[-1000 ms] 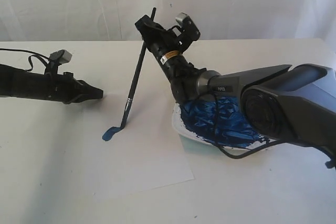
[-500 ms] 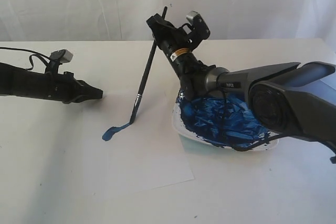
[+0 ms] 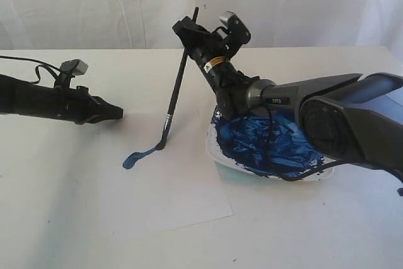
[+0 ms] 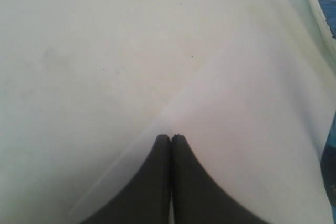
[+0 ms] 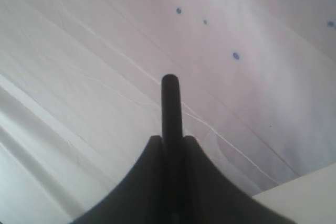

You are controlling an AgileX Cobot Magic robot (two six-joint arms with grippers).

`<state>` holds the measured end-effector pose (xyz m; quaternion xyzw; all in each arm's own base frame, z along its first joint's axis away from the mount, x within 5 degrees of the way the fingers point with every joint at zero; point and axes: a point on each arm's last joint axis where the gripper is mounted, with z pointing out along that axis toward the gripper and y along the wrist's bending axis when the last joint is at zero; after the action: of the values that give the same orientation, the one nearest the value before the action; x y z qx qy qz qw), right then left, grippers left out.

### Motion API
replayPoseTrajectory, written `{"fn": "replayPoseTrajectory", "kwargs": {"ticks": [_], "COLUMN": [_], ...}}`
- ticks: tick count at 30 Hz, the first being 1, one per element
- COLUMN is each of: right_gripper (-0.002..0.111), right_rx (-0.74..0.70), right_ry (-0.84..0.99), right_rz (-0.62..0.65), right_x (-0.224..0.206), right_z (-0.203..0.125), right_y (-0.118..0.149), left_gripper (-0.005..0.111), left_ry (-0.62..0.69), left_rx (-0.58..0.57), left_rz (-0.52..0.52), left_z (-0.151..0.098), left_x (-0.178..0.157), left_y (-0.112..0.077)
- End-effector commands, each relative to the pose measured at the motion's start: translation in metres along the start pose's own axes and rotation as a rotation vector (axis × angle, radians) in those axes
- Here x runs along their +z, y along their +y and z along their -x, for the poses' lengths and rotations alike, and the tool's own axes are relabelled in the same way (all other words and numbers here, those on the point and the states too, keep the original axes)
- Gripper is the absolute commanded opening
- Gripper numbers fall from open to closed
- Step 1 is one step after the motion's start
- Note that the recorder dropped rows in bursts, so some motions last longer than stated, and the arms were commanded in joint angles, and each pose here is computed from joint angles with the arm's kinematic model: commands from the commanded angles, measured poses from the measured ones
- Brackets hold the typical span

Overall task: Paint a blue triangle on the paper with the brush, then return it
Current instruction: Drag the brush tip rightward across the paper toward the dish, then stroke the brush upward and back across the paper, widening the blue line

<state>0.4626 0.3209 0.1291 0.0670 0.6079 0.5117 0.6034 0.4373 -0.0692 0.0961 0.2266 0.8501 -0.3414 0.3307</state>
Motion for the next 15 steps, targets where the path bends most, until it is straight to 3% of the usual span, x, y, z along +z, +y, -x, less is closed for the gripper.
{"fn": "replayPoseTrajectory", "kwargs": {"ticks": [1,15], "right_gripper": [0.0,0.0], "right_rx": [-0.133,-0.469], "right_ry": [0.007,-0.072], "right_rz": [0.042,0.125], "right_x": [0.001,0.0], "right_z": [0.003,-0.001], "right_y": [0.006,0.022], "left_gripper": [0.0,0.0], "left_ry": [0.099,0.099], "left_rx": [0.045,0.045], "left_rz": [0.07,0.07], "left_z": [-0.017,-0.017], "left_x": [0.002,0.002], "left_y": [0.011,0.011]}}
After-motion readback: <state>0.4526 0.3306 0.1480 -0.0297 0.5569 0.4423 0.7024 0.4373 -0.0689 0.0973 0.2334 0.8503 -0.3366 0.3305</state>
